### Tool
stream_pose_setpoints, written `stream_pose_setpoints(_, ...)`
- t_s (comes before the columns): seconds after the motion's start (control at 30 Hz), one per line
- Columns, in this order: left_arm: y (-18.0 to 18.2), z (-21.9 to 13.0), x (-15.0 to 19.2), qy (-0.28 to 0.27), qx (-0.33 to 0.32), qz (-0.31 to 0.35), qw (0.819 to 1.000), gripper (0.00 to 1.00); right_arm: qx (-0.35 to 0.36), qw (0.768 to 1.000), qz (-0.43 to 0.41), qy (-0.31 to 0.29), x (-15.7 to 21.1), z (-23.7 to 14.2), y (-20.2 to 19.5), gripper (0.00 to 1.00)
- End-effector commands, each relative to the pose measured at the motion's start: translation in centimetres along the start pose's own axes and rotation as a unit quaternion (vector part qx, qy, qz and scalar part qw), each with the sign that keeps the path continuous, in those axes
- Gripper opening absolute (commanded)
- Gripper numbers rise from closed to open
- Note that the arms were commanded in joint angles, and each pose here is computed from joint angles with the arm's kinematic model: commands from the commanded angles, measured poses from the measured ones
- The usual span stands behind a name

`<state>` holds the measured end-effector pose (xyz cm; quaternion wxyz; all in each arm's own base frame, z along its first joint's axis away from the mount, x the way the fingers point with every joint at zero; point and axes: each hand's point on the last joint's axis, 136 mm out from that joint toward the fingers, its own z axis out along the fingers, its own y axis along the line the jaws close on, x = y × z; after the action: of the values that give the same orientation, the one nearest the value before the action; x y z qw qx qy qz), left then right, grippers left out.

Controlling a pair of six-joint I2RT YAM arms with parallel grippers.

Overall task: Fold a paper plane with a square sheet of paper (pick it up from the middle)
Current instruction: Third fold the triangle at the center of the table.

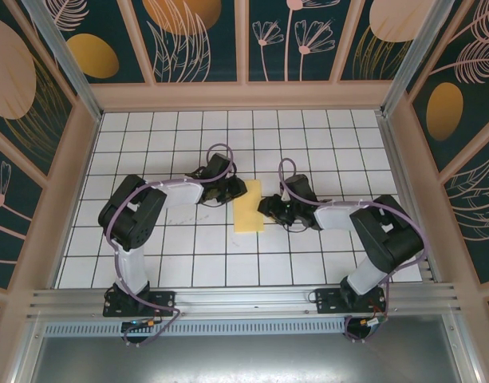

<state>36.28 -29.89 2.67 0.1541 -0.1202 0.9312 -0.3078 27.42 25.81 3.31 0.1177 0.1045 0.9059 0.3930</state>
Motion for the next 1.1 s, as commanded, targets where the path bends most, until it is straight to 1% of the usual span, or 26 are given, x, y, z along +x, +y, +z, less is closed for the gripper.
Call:
stream_pose_setpoints(0.0, 1.4, 0.3, 1.0, 0.018, -0.017, 0.002, 1.0, 0.24, -0.011, 1.0, -0.012, 0.009, 0.1, 0.4, 0.1, 0.4)
stream_pose_setpoints(0.1, 1.8, 0.6, 1.2, 0.021, -0.021, 0.001, 1.0, 0.24, -0.016, 1.0, -0.011, 0.022, 0.5, 0.9, 0.1, 0.4)
stream_pose_setpoints(0.2, 2.2, 0.9, 1.6, 0.028, -0.024, 0.001, 0.999, 0.24, -0.004, 1.0, -0.005, 0.017, 0.5, 0.9, -0.6, 0.4)
stream_pose_setpoints(0.4, 3.1, 1.1, 2.4, 0.035, -0.026, -0.008, 0.999, 0.24, -0.056, 0.998, -0.012, 0.026, 0.8, 0.5, 1.4, 0.4)
stream_pose_setpoints(0.57, 2.6, 0.8, 2.4, 0.033, -0.011, -0.003, 0.999, 0.24, -0.081, 0.996, -0.023, 0.018, -0.1, 0.3, 3.2, 0.4)
stream_pose_setpoints(0.7, 1.6, 0.4, 2.1, 0.03, 0.004, 0.012, 0.999, 0.25, -0.055, 0.998, -0.027, 0.025, -0.7, 1.3, 2.7, 0.4)
stream_pose_setpoints(0.8, 1.0, -0.3, 1.6, 0.018, 0.007, 0.026, 0.999, 0.26, -0.055, 0.998, -0.018, 0.033, -0.5, 1.9, 2.3, 0.4)
stream_pose_setpoints(0.87, 0.9, -0.6, 1.4, 0.015, 0.007, 0.03, 0.999, 0.26, -0.056, 0.998, -0.008, 0.023, -1.7, 1.5, 2.1, 0.4)
stream_pose_setpoints(1.07, 1.2, -0.6, 1.5, 0.016, 0.001, 0.031, 0.999, 0.27, -0.056, 0.998, -0.021, 0.014, -2.6, 1.0, 2.5, 0.4)
